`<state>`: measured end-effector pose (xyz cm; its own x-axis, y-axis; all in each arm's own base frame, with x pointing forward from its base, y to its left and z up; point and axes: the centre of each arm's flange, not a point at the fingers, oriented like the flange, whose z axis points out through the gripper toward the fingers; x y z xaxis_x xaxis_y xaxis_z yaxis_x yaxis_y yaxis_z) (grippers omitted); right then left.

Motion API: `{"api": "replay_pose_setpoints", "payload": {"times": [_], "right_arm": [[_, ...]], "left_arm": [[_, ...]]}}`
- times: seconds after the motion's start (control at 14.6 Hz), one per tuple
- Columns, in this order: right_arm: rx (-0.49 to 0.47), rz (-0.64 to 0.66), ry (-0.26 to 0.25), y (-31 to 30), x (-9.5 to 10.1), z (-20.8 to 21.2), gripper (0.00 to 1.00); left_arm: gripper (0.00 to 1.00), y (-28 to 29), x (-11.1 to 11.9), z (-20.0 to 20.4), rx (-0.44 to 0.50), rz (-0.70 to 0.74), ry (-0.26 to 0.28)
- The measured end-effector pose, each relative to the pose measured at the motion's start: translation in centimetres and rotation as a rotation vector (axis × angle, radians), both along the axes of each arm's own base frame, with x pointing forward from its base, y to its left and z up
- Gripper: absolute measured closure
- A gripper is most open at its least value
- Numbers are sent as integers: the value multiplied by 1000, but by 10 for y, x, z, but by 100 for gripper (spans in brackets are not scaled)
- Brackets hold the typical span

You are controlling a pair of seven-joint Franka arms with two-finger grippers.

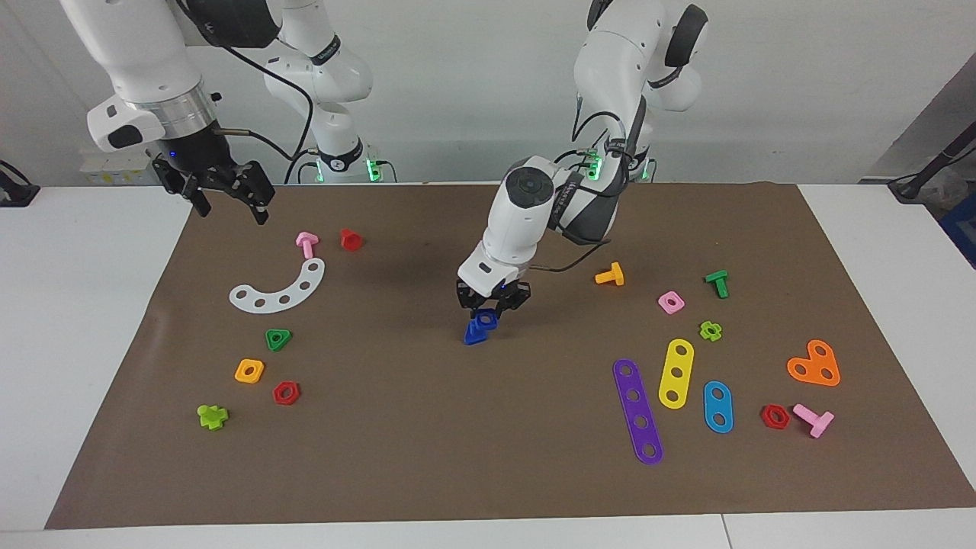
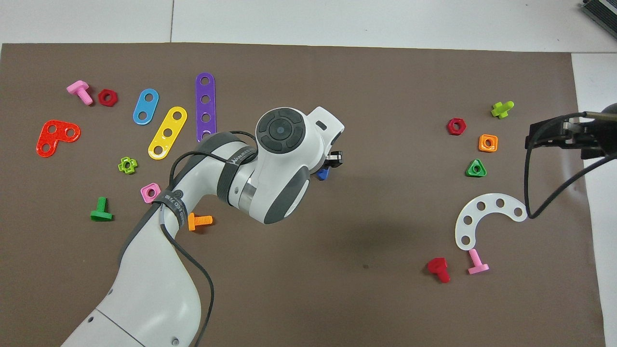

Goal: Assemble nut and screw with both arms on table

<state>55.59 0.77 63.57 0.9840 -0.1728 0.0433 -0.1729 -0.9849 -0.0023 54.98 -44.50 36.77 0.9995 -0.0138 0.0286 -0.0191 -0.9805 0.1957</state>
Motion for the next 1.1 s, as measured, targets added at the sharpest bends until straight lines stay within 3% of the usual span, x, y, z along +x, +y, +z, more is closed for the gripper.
{"api": "replay_pose_setpoints", "payload": {"times": [0.14,0.68,1.1], "right_arm": [[0,20,22,6,-3,-1,0],[0,34,34,10,-4,-3,0],[0,34,38,10,-4,-6,0]], "left_arm": [[53,-6,-1,0,-3,1,-1],[53,-11,-5,-20,13,8,26],[53,-25,-17,-57,35,34,60]]}}
